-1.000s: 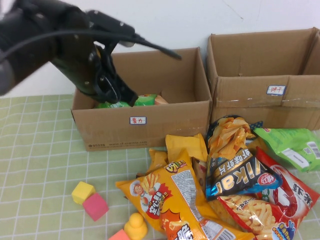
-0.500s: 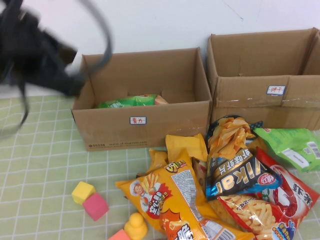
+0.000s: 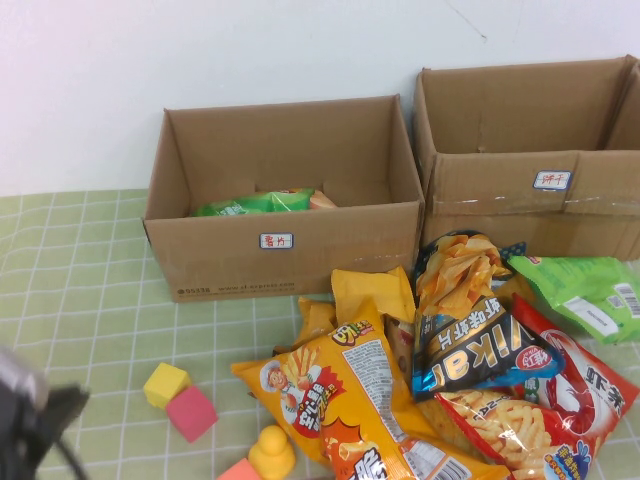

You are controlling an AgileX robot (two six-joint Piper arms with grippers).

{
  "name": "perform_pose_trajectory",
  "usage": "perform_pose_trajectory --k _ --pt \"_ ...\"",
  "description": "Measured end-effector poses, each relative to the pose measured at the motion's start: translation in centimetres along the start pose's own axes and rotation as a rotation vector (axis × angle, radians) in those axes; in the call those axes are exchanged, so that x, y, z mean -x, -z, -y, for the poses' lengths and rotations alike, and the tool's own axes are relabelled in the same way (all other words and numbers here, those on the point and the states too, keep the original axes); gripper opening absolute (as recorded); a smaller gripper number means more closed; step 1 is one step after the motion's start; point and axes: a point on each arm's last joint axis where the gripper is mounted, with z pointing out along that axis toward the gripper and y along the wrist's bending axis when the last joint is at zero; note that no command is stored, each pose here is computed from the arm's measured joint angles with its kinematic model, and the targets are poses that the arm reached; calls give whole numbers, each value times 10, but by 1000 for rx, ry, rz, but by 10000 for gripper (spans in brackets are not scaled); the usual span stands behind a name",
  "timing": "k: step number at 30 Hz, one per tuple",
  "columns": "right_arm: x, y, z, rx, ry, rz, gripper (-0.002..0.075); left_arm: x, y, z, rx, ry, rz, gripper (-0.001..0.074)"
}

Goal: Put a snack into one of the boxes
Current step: Pick up the potato chip

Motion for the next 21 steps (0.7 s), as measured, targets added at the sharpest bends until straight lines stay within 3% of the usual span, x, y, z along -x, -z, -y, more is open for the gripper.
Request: perform_pose_trajectory --k 4,11,16,21 --pt "2 -18 -2 76 54 -140 -2 -29 7 5 3 -3 -11 -1" --pt "25 -50 -2 125 53 -297 6 -34 19 3 33 -32 1 -1" --pt "49 -91 1 103 108 -341 72 -43 20 4 23 -28 -85 -1" --pt "52 -138 -10 104 184 -396 110 -39 20 4 28 -25 -42 -1"
